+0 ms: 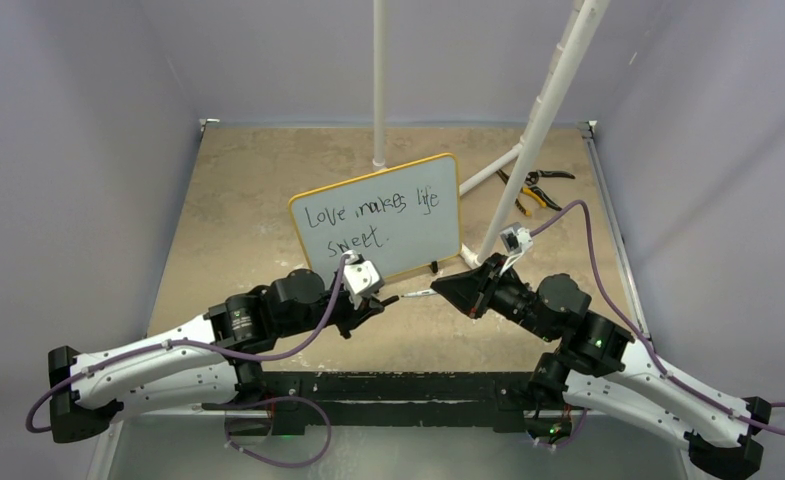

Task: Write a sentence on the whiteboard
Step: Close the whiteboard marker at the center of the board.

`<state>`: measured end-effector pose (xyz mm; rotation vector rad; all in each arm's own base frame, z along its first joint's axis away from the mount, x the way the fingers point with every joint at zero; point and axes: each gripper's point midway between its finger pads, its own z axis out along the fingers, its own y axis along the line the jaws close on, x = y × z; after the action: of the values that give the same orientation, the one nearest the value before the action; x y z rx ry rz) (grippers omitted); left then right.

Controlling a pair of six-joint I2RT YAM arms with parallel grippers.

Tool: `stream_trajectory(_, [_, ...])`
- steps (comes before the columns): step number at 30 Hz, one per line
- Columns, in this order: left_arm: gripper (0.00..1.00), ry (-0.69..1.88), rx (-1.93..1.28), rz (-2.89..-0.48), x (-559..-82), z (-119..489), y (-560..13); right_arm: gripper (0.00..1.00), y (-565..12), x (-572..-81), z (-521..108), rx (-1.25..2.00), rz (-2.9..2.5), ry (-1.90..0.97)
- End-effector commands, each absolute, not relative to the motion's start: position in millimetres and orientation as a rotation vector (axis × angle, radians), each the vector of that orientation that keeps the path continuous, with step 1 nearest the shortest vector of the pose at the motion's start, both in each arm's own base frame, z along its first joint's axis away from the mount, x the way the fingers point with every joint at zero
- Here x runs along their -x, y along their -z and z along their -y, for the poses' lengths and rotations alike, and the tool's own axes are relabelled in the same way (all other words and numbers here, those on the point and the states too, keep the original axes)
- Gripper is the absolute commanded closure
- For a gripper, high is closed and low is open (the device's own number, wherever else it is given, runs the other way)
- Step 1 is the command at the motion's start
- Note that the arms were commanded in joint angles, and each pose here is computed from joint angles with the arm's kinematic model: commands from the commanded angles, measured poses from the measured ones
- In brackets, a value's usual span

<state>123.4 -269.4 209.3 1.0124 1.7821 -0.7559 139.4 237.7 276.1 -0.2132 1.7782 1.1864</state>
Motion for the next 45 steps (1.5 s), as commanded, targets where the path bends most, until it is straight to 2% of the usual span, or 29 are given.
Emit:
stream_trajectory(1, [1.00, 0.787, -1.014, -1.728, -120.9, 271.3, -219.7, 1.00, -298.2, -138.0, -240.4, 0.208, -1.720, -1.238])
stream_trajectory(45, [1.00, 0.821, -1.019, -1.704, -116.6, 272.4, -224.9, 1.00, -297.9, -137.3, -239.0, 0.189, -1.729, -1.246])
